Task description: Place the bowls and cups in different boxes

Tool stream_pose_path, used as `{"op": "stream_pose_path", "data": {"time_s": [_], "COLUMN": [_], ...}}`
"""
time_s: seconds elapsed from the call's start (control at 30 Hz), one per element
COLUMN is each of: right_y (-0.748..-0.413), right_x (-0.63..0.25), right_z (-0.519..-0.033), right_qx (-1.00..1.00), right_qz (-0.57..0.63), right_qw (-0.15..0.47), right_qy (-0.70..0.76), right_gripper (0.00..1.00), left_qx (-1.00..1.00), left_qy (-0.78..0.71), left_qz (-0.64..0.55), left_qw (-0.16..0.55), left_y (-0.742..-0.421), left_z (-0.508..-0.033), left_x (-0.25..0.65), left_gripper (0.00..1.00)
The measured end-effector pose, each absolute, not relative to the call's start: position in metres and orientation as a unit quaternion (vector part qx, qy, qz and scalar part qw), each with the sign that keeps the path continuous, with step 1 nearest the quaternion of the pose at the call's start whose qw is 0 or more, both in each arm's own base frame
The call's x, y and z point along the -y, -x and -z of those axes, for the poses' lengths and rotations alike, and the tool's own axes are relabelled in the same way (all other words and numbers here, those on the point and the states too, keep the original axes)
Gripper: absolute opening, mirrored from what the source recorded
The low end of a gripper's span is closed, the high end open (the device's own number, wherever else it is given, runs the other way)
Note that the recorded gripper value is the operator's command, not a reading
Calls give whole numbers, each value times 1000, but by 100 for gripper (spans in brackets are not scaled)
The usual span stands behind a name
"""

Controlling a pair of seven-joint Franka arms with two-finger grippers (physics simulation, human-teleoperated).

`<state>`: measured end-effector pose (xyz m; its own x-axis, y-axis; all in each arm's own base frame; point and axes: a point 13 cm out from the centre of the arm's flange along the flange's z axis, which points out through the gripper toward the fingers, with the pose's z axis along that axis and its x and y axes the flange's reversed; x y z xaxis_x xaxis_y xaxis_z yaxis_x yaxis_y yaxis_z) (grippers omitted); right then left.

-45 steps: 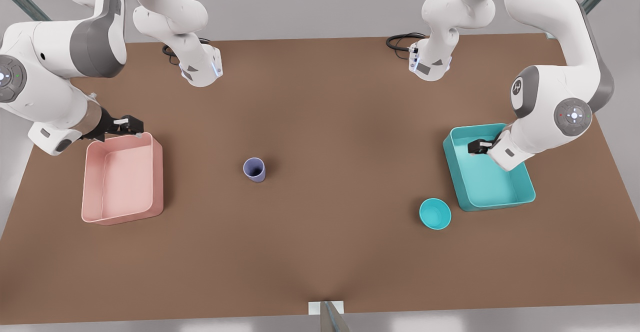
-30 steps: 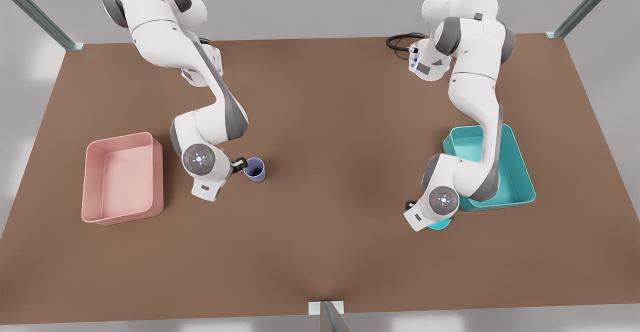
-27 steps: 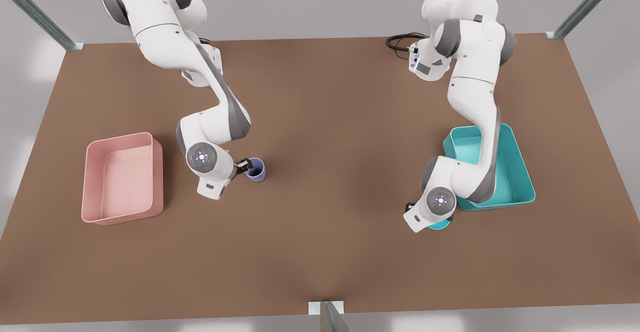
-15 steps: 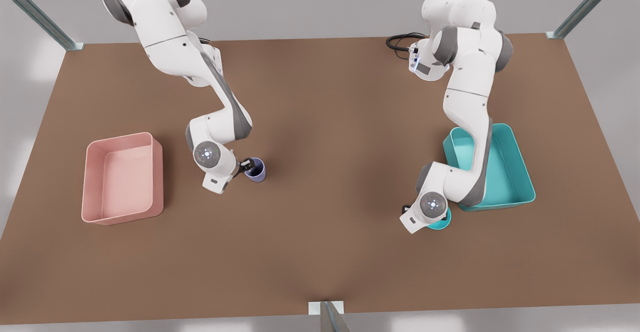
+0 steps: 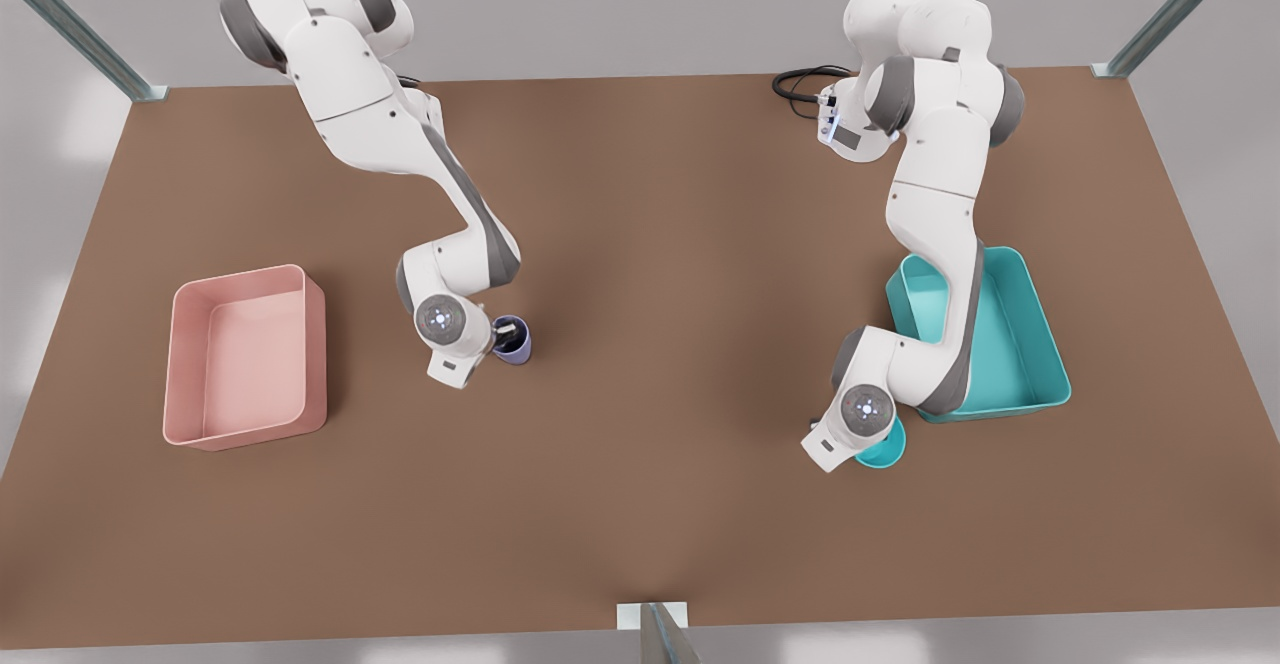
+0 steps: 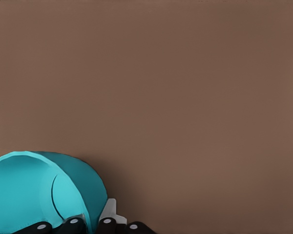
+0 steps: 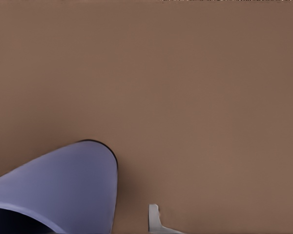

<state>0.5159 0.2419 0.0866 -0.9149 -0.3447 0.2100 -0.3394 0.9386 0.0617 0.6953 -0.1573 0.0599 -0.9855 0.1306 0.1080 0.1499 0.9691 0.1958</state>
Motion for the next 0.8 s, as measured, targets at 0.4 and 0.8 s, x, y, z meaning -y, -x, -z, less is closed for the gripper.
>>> {"op": "stream_pose_path", "data": {"time_s": [0.4,0.8], "right_y": [-608,-621], "right_x": [-188,145], "right_z": [-237,-276], "right_qx": [988,990], "right_qz": [21,-70], "right_qw": [36,80], "right_qy": [-147,-96], "right_gripper": [21,21], "left_qx": [988,967], "left_qy": [-90,-134], "left_qz": [120,133], "left_qw": [37,170], "left_y": [-687,-533], "left_z": [-253,-110], "left_x": [13,-69], "left_gripper": [21,21]}}
